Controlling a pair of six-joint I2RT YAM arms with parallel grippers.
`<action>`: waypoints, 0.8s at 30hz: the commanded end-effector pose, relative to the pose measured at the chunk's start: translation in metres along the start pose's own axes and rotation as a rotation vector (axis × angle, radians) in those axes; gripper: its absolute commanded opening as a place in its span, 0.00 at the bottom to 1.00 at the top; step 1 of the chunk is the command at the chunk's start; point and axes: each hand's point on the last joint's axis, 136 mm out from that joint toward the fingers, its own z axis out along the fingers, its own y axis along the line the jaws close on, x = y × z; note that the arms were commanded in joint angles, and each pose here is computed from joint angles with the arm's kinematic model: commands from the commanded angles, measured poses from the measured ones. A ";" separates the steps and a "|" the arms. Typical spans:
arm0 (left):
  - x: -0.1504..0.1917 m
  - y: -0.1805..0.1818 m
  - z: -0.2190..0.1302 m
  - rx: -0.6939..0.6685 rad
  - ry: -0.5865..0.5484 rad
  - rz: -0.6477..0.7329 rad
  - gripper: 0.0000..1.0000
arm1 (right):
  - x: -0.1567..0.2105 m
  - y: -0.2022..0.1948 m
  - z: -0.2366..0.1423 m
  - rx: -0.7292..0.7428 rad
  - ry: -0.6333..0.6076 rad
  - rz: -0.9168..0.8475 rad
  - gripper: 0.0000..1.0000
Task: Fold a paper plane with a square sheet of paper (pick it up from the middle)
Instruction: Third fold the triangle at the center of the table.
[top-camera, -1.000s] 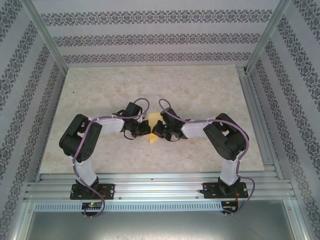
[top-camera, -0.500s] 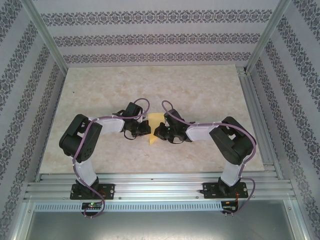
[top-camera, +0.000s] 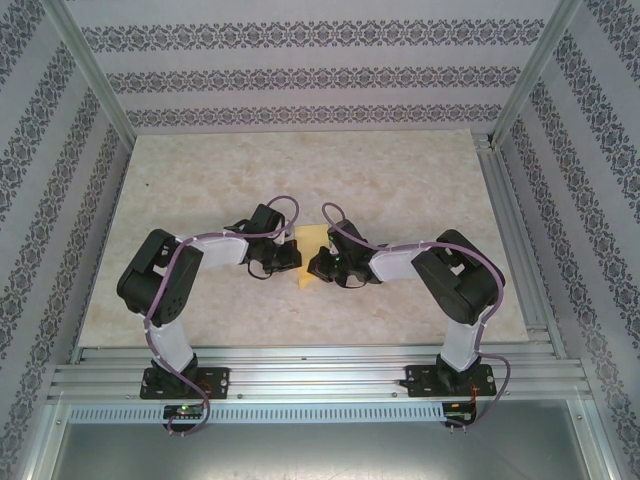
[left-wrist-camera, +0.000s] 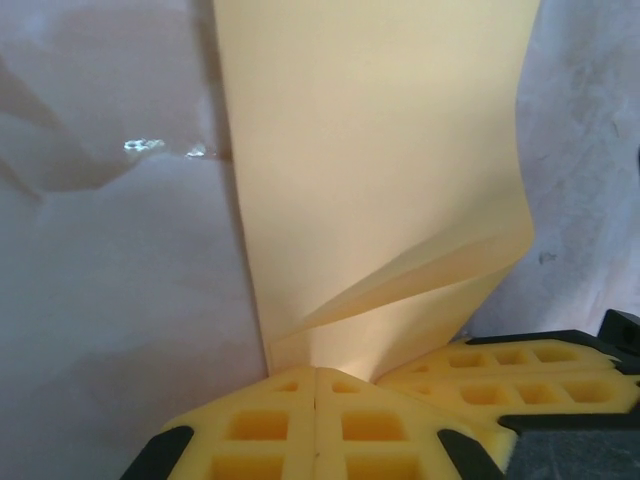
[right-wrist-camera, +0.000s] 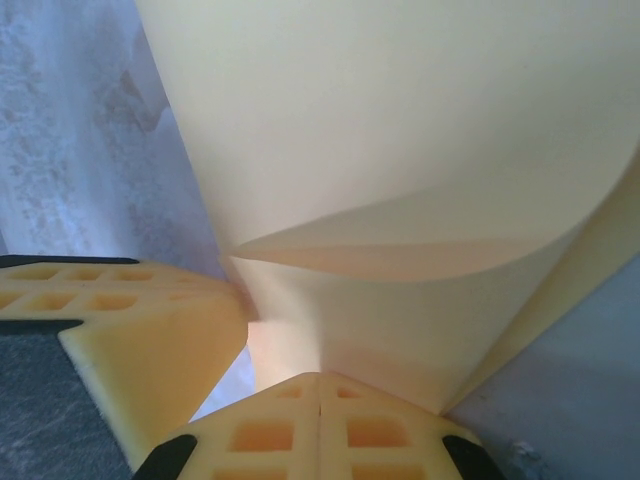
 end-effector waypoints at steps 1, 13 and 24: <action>-0.004 -0.023 -0.009 0.075 -0.021 0.030 0.09 | 0.007 -0.035 0.008 0.122 0.024 0.015 0.00; 0.003 0.017 0.016 -0.081 0.014 -0.002 0.08 | 0.005 -0.028 0.007 0.102 0.017 -0.007 0.00; 0.013 0.035 0.018 -0.137 0.022 -0.019 0.05 | 0.022 0.033 -0.009 -0.086 0.038 -0.154 0.00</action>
